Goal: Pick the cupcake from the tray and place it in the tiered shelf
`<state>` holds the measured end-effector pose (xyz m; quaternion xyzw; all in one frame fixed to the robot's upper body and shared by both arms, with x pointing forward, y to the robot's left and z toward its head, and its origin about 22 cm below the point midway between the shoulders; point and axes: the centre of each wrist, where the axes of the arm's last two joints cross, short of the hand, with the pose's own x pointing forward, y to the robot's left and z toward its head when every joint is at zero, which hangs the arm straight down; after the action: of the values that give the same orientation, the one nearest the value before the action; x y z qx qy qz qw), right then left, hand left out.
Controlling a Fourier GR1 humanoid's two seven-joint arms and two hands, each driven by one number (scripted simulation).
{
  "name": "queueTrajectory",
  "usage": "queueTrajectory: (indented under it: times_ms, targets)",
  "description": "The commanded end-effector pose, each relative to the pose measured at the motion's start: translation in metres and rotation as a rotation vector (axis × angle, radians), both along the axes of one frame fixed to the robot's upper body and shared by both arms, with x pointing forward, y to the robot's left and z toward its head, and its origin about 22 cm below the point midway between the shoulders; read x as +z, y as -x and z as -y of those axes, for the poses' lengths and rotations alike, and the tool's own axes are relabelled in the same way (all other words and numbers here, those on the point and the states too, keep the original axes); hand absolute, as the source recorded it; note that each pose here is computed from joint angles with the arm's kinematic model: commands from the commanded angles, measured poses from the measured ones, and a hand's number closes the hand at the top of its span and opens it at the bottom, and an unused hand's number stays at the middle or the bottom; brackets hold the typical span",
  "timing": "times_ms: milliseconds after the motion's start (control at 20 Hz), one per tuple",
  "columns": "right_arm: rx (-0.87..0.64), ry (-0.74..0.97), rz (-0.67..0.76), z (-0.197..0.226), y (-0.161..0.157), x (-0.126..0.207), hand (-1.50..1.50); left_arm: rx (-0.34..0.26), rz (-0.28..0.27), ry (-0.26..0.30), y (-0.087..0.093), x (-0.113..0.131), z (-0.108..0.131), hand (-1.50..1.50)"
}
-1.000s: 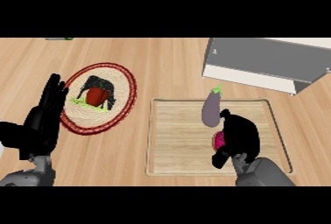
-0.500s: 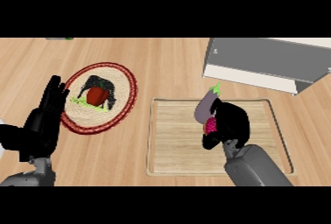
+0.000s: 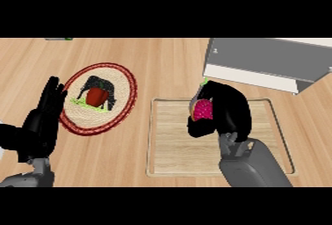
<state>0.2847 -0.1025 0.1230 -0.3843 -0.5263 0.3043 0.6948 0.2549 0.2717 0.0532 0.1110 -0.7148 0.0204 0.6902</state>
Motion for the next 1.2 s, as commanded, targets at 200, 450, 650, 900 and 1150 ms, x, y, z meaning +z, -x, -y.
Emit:
queueTrajectory:
  times_ms: [200, 450, 650, 900, 1150]
  targets:
    - [-0.245, -0.087, 0.275, 0.027, 0.018, 0.08, 1.5, -0.005, 0.002, -0.003, 0.013, 0.011, 0.003, 0.0]
    - [-0.325, -0.005, 0.318, 0.032, 0.039, 0.12, 1.5, -0.012, 0.0, -0.011, 0.002, 0.007, 0.004, 0.0]
    - [-0.335, -0.017, 0.318, 0.056, 0.016, 0.117, 1.5, -0.004, 0.004, 0.0, -0.007, 0.001, 0.008, 0.0]
    - [-0.376, -0.023, 0.352, 0.074, -0.016, 0.127, 1.5, -0.02, 0.009, 0.003, 0.0, 0.0, 0.013, 0.0]
    - [-0.399, -0.048, 0.411, 0.114, -0.046, 0.107, 1.5, -0.001, 0.018, 0.002, -0.01, 0.004, -0.002, 0.0]
